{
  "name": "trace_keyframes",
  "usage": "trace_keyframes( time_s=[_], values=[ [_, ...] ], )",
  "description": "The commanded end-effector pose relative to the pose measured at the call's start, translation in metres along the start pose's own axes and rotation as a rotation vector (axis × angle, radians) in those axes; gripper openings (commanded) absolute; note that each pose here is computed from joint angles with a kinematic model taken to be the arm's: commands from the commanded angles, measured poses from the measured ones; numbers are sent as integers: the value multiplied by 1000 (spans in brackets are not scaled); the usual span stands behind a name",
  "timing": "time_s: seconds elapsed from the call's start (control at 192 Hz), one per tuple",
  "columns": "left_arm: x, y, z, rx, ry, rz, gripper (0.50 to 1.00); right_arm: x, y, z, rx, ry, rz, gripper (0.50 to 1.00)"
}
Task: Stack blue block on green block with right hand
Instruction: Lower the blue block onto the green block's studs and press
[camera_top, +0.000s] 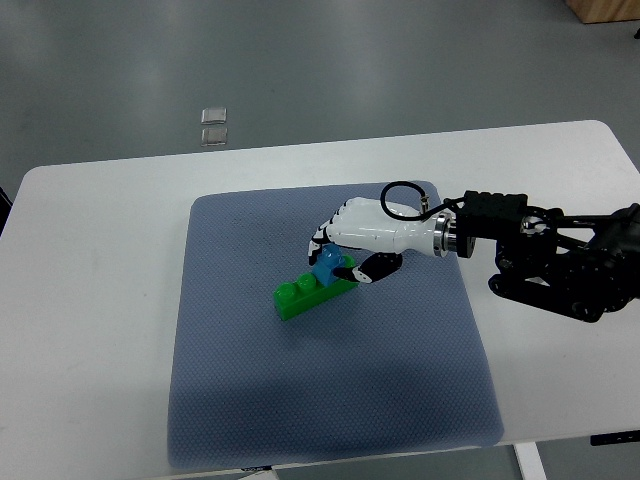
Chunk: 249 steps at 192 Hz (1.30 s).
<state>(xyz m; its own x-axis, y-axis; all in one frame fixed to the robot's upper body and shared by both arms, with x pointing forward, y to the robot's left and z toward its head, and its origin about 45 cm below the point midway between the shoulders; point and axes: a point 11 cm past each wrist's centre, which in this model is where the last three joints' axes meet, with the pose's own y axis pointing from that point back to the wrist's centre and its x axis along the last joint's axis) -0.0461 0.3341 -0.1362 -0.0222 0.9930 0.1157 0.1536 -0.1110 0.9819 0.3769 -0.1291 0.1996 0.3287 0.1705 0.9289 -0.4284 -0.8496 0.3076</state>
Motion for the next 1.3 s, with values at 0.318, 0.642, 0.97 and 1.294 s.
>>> trace_keyframes(
  time_s=[0.318, 0.642, 0.97, 1.294],
  values=[
    [0, 0, 0, 1, -1, 0, 1000, -3, 0, -1, 6, 18, -11, 509],
    [0, 0, 0, 0, -1, 0, 1000, -12, -3, -7, 31, 65, -48, 509],
    [0, 0, 0, 0, -1, 0, 1000, -14, -3, -7, 35, 96, -63, 509],
    [0, 0, 0, 1, 1, 0, 1000, -13, -4, -8, 38, 97, -63, 535]
  ],
)
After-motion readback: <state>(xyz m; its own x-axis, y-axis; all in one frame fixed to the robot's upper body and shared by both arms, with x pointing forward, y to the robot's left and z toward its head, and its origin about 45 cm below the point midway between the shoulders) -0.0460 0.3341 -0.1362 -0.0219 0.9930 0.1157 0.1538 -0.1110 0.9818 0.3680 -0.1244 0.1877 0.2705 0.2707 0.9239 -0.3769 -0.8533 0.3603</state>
